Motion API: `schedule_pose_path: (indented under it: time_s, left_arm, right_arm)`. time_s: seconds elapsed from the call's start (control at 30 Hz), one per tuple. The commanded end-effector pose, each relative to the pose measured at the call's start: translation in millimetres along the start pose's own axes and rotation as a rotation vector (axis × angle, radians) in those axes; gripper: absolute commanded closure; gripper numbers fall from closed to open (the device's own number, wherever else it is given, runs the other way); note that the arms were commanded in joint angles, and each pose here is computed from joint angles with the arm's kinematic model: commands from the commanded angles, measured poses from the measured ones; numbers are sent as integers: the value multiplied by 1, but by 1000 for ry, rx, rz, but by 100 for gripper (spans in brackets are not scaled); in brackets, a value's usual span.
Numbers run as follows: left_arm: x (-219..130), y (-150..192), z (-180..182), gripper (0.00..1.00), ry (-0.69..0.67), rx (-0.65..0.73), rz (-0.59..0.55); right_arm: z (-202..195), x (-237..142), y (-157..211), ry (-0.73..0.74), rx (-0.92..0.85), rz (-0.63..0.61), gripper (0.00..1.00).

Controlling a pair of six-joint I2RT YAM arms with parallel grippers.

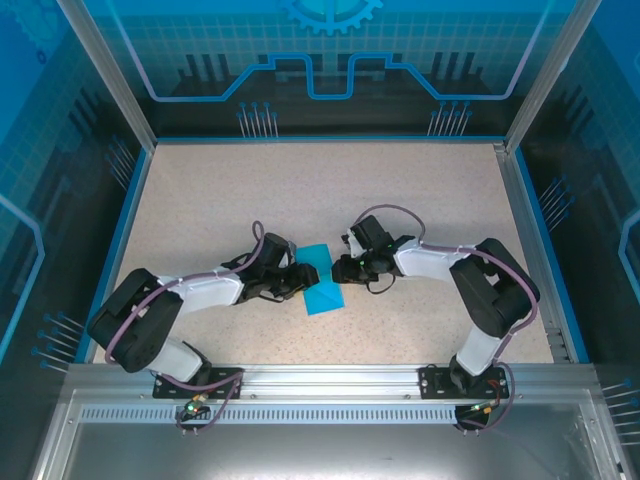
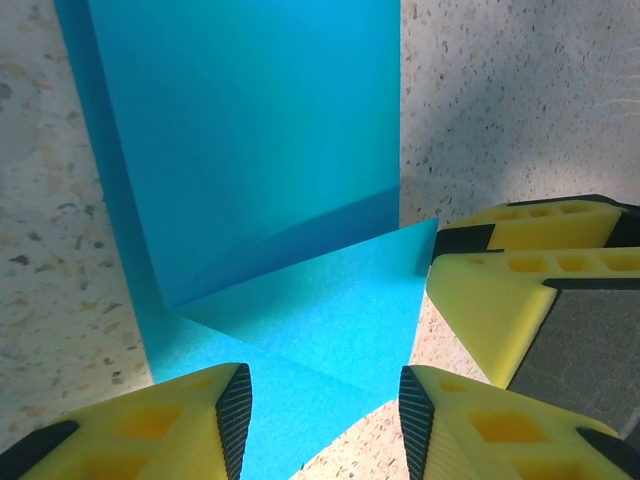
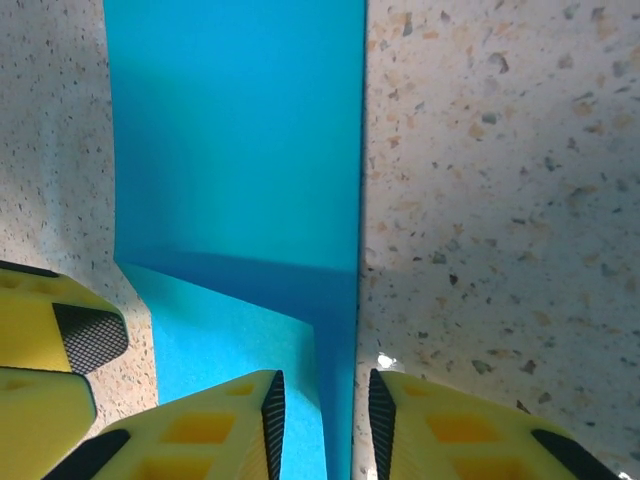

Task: Fold a paper plane with a square sheet of paper (pick it up from the middle)
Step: Fold the triangle a second time at the center of the table.

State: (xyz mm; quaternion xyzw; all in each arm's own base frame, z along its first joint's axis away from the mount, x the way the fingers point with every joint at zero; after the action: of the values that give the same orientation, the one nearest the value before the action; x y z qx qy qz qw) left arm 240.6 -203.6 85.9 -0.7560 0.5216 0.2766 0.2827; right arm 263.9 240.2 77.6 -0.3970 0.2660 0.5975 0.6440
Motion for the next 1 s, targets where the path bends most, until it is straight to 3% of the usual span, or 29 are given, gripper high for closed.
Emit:
schedule_pose_path:
  time_s: [0.0,0.6,0.97]
  left_arm:
    - [4,0,0,54,30,-20,20]
    - [13,-1,5,51,-3,-68,41]
    - [16,-11,-8,61,30,-8,29]
  right_arm:
    - [4,-1,-10,-39,-4,-14,72]
    - [-7,2,-10,11,42,-6,79]
    - [-9,1,-9,13,45,-7,79]
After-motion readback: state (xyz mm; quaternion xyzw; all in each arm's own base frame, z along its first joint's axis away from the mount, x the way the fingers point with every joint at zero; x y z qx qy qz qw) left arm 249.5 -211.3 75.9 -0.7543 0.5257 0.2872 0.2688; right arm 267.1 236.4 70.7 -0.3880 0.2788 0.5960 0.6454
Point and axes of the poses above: each hand's point on the last joint's axis, 136 mm out from that joint toward the fingers, its own x axis out along the fingers, its own z axis along the line the jaws close on, y = z × x, the point moved 6 cm from there along -x, back along the fingers, and after that the axes turned 3 degrees about x, right-handed, at the moved point
